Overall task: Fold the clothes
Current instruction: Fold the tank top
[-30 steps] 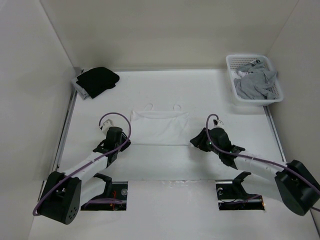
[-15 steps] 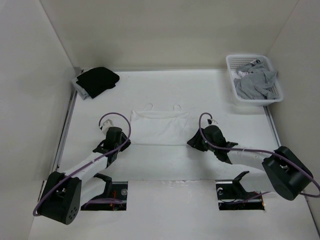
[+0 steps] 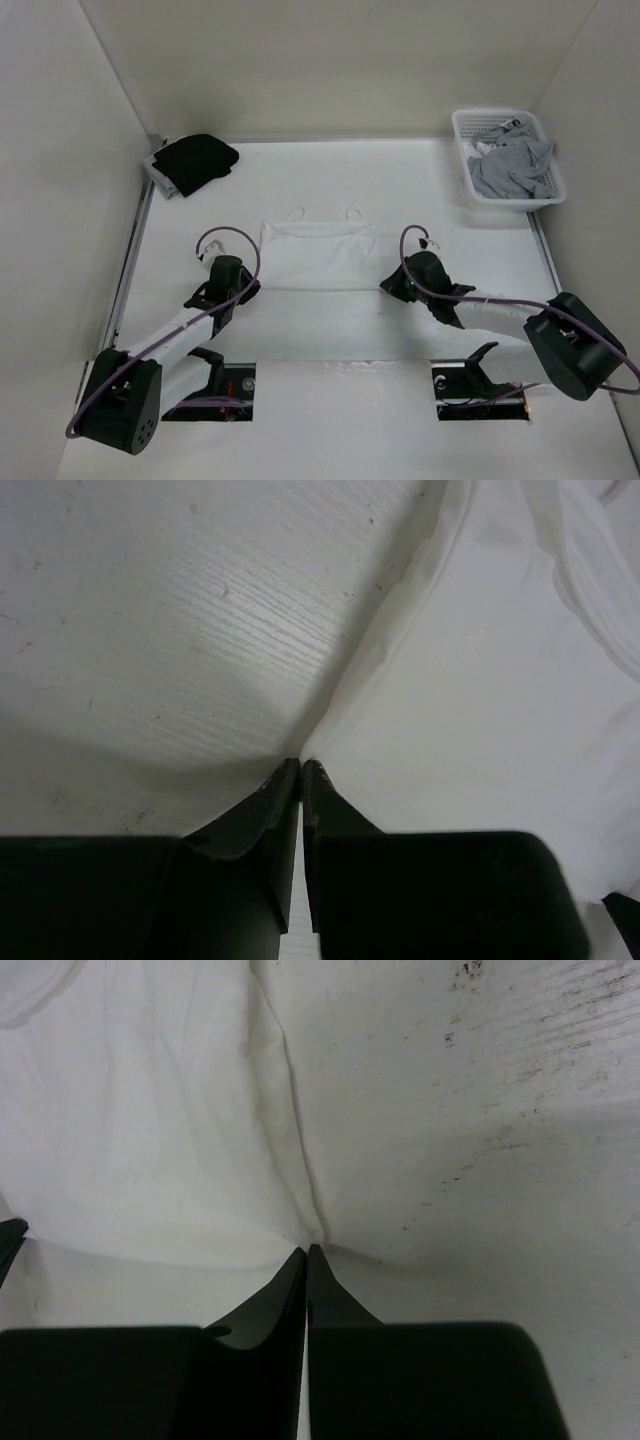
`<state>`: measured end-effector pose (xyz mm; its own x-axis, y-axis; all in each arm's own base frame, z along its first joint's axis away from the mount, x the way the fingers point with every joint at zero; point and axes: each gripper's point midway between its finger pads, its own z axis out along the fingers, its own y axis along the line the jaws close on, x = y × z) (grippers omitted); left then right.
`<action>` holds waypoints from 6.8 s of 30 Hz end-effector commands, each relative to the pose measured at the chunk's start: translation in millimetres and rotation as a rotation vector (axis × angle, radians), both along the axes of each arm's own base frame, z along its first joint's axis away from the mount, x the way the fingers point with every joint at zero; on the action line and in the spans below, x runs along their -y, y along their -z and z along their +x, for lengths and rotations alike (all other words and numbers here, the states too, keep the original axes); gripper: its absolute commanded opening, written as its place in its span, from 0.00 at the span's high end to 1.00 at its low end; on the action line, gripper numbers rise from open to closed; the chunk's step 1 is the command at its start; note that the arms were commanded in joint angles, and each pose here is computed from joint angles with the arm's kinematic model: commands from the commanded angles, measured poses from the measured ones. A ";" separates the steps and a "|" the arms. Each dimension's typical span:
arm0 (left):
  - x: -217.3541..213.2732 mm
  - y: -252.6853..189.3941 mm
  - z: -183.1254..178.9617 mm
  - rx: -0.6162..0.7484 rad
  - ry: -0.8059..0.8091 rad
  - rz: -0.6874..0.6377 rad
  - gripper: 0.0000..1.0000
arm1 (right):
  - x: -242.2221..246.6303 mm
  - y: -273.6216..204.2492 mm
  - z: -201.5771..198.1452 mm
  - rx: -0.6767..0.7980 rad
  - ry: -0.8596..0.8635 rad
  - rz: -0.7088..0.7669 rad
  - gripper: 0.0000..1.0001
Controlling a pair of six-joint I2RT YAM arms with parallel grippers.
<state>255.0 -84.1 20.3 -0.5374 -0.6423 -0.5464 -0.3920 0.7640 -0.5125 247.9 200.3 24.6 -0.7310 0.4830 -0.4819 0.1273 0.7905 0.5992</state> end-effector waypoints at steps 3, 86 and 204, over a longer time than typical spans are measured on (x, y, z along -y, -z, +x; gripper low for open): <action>11.8 -36.0 3.5 0.102 0.047 -0.051 0.99 | -4.3 -42.1 1.6 0.141 -0.007 0.008 0.99; 70.1 -111.4 20.4 0.308 0.196 -0.212 0.74 | -28.3 -93.8 3.5 0.245 -0.111 -0.011 0.94; 180.2 -37.5 46.9 0.285 0.522 0.214 0.69 | -141.0 -57.6 106.2 0.115 -0.349 0.024 0.94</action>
